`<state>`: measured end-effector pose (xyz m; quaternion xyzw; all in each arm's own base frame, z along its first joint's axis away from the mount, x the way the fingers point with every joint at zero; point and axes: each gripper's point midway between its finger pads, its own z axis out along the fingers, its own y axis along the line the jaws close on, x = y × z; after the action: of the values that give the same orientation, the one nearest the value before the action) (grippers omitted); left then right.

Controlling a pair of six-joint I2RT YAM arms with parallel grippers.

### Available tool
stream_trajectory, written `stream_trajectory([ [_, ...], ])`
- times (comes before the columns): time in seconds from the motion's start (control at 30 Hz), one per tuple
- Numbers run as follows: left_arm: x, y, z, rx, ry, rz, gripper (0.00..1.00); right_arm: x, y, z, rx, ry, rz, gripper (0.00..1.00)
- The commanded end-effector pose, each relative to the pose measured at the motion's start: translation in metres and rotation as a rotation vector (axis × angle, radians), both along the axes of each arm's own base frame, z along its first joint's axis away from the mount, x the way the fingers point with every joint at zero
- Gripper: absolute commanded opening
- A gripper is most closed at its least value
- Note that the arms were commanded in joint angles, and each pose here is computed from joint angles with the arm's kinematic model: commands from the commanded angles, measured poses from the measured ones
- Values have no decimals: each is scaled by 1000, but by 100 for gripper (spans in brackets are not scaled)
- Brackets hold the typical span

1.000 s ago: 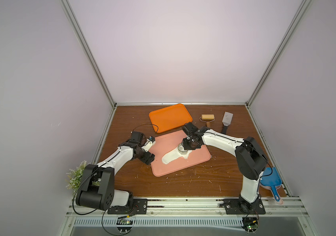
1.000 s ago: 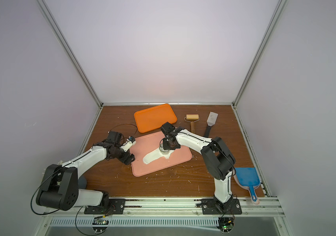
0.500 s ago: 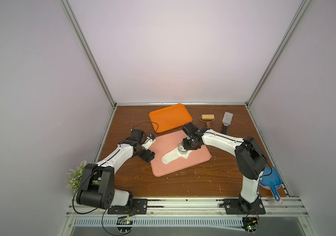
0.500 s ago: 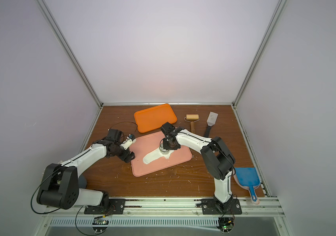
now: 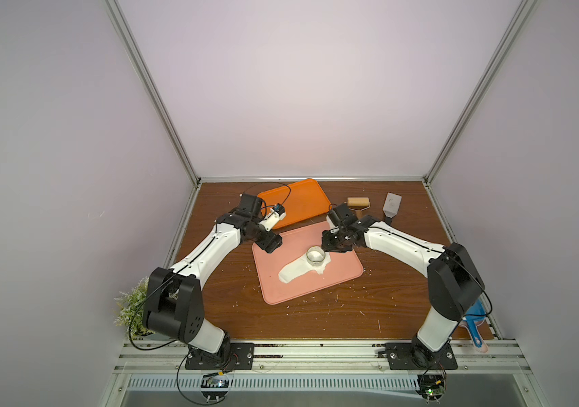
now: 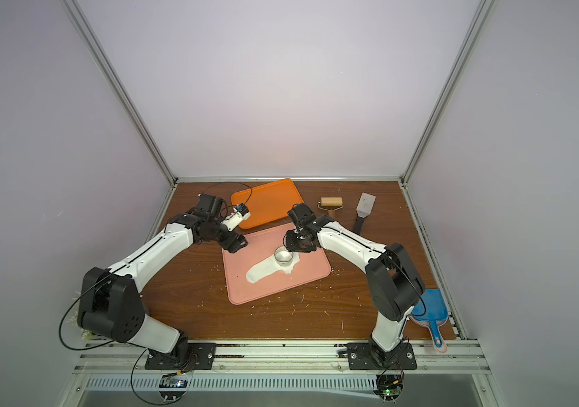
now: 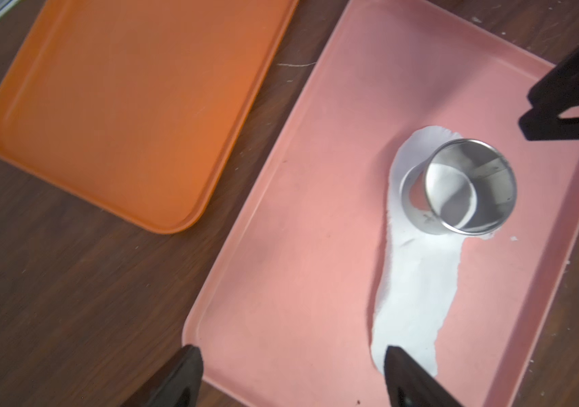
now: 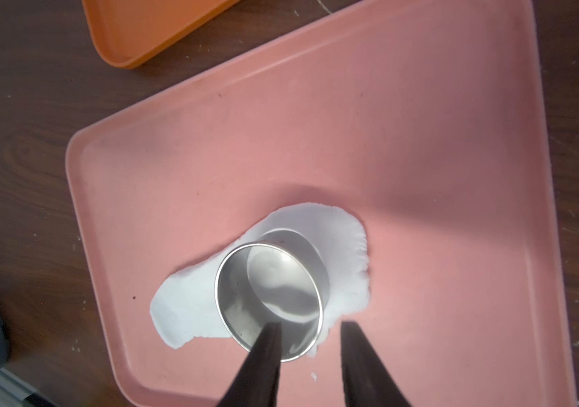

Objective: Roll out the dumpling wrappers from the dough
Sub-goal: Press the dumpling wrapper on the work surface.

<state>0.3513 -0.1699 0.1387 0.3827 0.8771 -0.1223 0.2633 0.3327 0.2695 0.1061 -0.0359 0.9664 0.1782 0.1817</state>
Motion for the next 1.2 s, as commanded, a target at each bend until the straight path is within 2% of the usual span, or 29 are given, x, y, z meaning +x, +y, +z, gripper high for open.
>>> stream_trajectory([
  [0.0,-17,-33,-17,5,118,-63,80,-3,3,4,107,6,-1,32],
  [0.2,-20,-72,-33,-40,206,-122,62,-7,0,-2,115,7,-6,30],
  [0.4,-22,-90,-43,-77,269,-132,45,-7,2,0,131,5,-10,30],
  [0.5,-22,-93,-44,-90,285,-130,41,-5,4,0,139,2,-9,30],
  [0.77,-14,-101,-45,-90,317,-96,41,-1,11,-4,185,11,-49,27],
  [1.03,-15,-103,-66,-69,393,-46,34,2,9,-11,163,-2,-85,23],
  [1.17,-6,-109,-63,-80,385,-38,33,2,10,-18,151,6,-87,22],
])
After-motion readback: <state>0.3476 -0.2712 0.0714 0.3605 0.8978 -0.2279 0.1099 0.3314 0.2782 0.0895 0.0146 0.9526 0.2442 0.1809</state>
